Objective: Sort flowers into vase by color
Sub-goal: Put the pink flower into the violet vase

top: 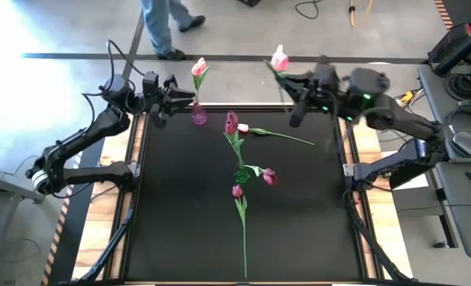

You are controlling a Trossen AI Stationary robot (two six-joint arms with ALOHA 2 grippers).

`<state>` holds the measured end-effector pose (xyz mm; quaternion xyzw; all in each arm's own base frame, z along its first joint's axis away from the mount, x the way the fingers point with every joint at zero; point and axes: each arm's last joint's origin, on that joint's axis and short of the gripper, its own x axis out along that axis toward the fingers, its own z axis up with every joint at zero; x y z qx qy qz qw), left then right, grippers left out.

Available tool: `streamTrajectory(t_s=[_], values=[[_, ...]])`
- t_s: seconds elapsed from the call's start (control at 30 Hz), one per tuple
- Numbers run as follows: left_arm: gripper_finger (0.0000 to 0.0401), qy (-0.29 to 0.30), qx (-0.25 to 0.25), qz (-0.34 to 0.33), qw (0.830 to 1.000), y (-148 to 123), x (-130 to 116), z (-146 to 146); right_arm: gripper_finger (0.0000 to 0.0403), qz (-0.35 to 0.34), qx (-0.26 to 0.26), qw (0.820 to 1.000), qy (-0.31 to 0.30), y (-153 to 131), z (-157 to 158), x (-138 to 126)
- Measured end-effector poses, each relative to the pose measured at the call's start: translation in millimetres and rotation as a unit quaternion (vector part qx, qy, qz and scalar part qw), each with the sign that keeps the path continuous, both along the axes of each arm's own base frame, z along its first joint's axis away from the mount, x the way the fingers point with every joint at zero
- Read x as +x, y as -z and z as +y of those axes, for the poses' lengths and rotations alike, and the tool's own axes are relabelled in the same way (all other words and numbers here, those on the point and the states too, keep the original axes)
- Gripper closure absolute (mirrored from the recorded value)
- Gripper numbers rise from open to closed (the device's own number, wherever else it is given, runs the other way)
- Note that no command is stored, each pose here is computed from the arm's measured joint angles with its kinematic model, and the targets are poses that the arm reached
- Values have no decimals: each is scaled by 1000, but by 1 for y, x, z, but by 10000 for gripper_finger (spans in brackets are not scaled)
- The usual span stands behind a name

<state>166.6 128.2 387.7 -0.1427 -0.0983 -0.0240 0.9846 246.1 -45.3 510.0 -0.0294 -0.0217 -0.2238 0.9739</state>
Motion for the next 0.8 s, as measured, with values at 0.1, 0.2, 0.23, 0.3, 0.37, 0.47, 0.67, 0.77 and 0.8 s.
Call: streamTrajectory(t_s=[0.1,0.2,0.23,0.3,0.37,0.47,0.67,0.77,0.8], values=[[287,6,7,-21,1000,-2,4,3,390,-19,-6,999,-37,6,-15,24],[287,15,22,-35,999,-3,7,6,390,-42,-15,996,-77,15,-29,51],[287,15,28,-40,999,-4,7,6,390,-49,-17,995,-86,18,-34,59],[287,15,37,-47,998,-6,8,6,390,-65,-17,993,-99,26,-42,75],[287,13,50,-50,997,-11,9,8,390,-75,-12,991,-110,31,-49,90],[287,6,86,-51,995,-25,11,9,390,-78,-7,990,-115,36,-57,109],[287,-8,137,28,990,-49,22,19,390,-83,-12,988,-133,32,-64,137],[287,-3,158,72,985,-61,29,22,390,-95,-20,986,-138,25,-66,146],[287,0,163,81,983,-65,32,22,390,-96,-22,985,-138,24,-67,148]])
